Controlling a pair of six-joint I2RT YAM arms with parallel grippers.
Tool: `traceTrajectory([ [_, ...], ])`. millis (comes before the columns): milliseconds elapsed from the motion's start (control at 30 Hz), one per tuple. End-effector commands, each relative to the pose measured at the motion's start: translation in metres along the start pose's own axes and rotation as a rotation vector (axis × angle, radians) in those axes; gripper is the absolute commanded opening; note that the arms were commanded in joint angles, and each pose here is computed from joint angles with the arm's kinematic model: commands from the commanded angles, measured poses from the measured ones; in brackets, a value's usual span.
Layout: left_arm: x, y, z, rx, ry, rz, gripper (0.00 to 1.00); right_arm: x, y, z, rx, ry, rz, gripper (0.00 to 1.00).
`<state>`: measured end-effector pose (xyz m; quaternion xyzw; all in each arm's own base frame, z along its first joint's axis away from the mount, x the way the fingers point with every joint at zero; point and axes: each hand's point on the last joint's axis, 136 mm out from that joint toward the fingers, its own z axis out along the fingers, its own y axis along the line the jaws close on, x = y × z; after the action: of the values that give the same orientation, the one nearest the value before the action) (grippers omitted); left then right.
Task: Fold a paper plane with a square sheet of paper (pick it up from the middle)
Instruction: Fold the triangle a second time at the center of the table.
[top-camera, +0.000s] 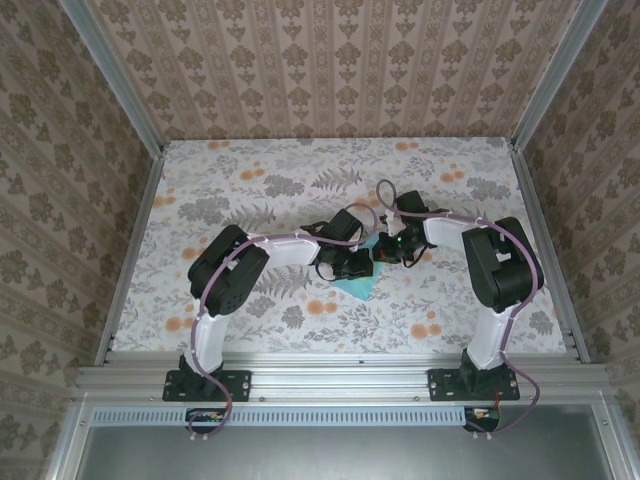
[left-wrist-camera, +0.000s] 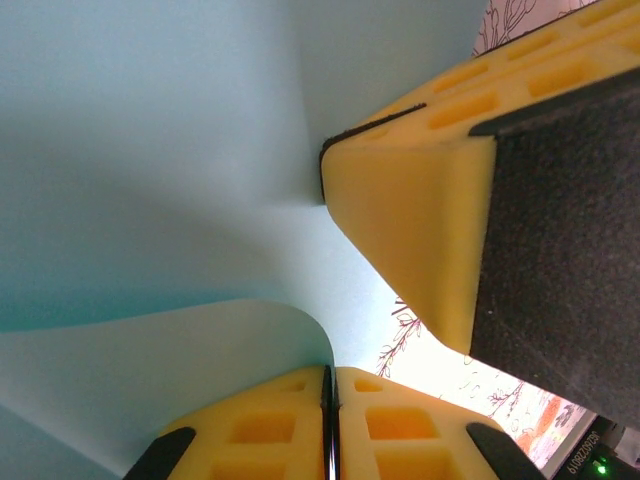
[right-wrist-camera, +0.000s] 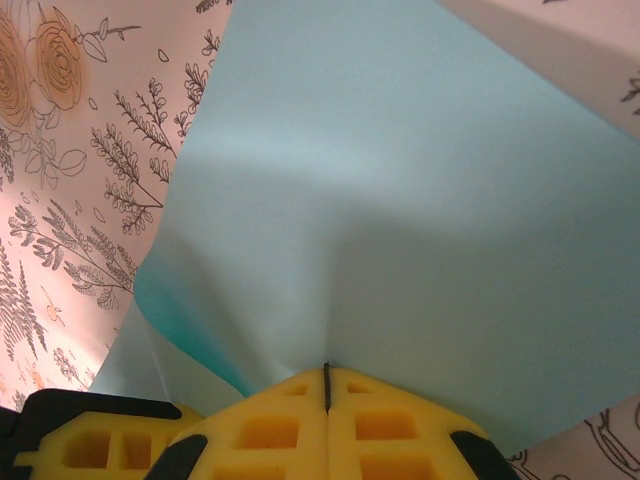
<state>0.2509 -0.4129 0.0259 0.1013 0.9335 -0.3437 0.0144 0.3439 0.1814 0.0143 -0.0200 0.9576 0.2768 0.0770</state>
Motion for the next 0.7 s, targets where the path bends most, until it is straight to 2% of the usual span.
traceTrajectory([
  [0, 0.001, -0.003, 0.004, 0.011, 0.012, 0.030, 0.11, 0.022, -0.017, 0.010, 0.057, 0.083, 0.026, 0.06],
  [667, 0.007, 0.009, 0.018, 0.006, 0.038, 0.028, 0.15, 0.024, -0.019, 0.011, 0.057, 0.089, 0.026, 0.06],
])
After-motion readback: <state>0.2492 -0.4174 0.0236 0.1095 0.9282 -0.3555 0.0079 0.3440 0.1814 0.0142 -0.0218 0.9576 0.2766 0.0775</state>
